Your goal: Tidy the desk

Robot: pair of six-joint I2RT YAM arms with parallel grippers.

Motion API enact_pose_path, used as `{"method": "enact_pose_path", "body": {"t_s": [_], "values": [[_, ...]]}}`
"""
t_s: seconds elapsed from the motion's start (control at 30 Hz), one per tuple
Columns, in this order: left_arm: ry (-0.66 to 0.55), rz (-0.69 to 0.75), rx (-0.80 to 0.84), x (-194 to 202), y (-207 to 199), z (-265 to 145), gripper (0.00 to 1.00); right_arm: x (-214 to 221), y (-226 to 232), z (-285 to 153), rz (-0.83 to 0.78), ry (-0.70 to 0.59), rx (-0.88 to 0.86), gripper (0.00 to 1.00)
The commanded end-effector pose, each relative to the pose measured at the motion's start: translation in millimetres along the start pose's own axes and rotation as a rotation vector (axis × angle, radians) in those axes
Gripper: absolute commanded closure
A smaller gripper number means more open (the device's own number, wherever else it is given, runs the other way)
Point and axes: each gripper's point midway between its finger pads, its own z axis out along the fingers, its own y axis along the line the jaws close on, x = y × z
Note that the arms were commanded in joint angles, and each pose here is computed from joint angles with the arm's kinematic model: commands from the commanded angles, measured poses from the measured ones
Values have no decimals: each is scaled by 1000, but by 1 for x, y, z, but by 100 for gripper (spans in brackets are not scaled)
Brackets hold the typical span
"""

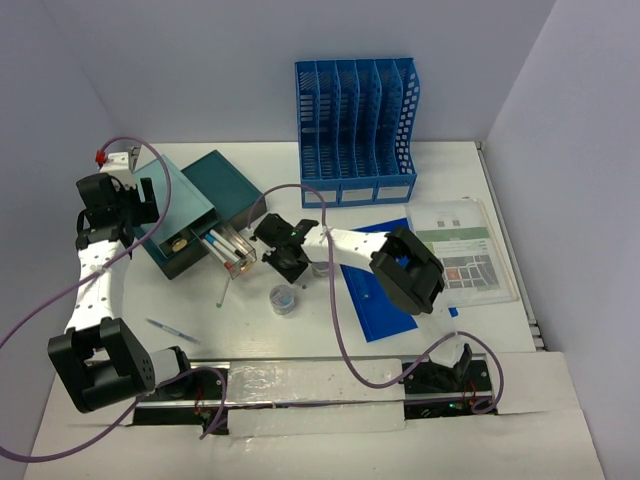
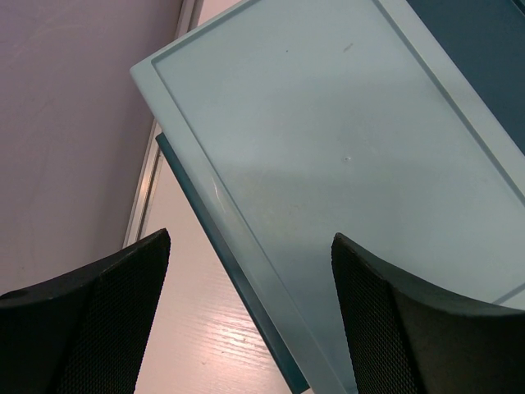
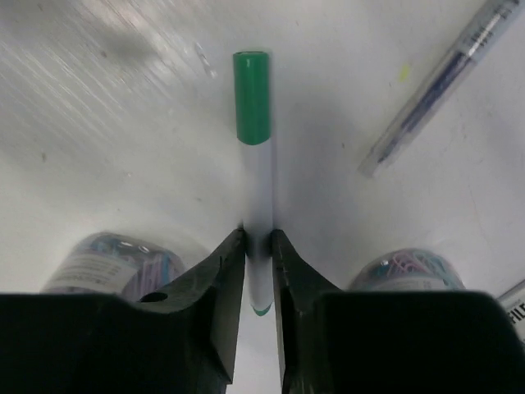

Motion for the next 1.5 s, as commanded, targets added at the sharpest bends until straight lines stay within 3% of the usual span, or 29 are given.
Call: {"method": "enact_pose_path", "body": {"t_s": [0.0, 0.07, 0.17, 0.27, 0.63, 0.73, 0.8, 0.9, 1.07, 1.3, 1.47], "values": [[-34, -3, 8, -8, -1, -6, 14, 53, -13, 8, 67, 135, 27, 92], [-34, -3, 7, -8, -1, -6, 14, 60, -17, 7, 84, 146, 42, 100], [-33, -1, 7, -8, -1, -7, 14, 60, -22, 1, 120, 128, 60, 100], [-47, -1, 11, -12, -2, -10, 14, 42, -31, -26, 182, 16, 52, 100], [-32, 0, 26, -8, -4, -6, 14, -106, -31, -162, 180, -588, -27, 100], [-38, -1, 27, -9, -4, -7, 14, -152, -21, -199, 161, -723, -69, 100], [-40, -3, 30, -10, -5, -8, 14, -177, -2, -200, 128, -755, -116, 100], [-42, -3, 33, -11, -6, -8, 14, -207, 18, -200, 89, -758, -142, 100], [-42, -3, 33, -11, -5, -9, 14, -206, 40, -162, 39, -639, -159, 99], [-55, -10, 51, -18, -8, -15, 14, -185, 57, -142, -12, -569, -198, 74], [-72, 0, 53, -25, -9, -27, 14, -184, 59, -148, -21, -571, -198, 50]]}}
